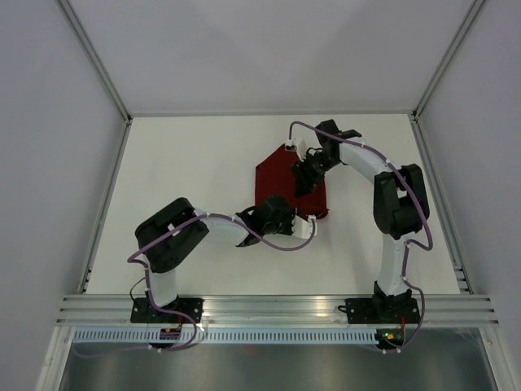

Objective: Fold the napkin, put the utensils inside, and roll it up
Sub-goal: Roll the napkin with the utensil

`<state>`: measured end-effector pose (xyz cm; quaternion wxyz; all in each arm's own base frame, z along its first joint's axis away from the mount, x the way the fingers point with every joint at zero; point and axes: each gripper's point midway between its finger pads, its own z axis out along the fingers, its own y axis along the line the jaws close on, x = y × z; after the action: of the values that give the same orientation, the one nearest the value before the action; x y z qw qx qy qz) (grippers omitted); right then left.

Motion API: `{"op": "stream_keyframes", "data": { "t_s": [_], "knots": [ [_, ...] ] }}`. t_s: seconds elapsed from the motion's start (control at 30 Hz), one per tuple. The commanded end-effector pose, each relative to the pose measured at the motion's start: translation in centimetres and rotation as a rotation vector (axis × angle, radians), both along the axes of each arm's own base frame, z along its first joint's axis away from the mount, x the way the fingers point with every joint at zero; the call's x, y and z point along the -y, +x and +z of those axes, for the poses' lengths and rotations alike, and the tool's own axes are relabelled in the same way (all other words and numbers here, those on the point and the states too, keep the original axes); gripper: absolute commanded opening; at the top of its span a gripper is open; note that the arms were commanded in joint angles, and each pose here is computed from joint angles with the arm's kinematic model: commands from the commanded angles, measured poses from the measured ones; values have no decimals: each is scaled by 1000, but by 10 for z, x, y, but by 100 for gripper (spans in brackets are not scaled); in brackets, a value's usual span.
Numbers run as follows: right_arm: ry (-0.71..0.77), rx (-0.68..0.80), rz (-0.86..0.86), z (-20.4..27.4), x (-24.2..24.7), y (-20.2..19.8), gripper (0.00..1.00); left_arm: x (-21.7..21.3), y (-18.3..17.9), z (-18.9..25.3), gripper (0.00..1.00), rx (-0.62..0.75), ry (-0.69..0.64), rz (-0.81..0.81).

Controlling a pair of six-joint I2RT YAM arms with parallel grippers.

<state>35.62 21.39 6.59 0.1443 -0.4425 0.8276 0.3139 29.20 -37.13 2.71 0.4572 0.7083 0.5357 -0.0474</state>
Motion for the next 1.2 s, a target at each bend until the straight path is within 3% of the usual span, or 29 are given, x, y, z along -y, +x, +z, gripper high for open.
{"op": "stream_keyframes", "data": {
  "t_s": [0.0,0.17,0.4,0.67,1.0,1.17],
  "knots": [
    [37,219,-285,37,19,69,63,-14,-35,-27,2,-223,68,-9],
    [130,275,-474,67,66,105,63,-9,-46,-23,2,-324,66,-7],
    [239,420,-531,123,122,99,62,-5,-69,-22,2,-530,64,-1],
    [238,718,-297,152,124,19,65,-8,-76,-16,2,-821,2,41],
    [220,727,144,116,80,-90,65,-8,-80,-26,2,-1135,23,79],
    [130,770,273,82,53,-116,68,-7,-86,-27,2,-1210,21,66]
  ]
}}
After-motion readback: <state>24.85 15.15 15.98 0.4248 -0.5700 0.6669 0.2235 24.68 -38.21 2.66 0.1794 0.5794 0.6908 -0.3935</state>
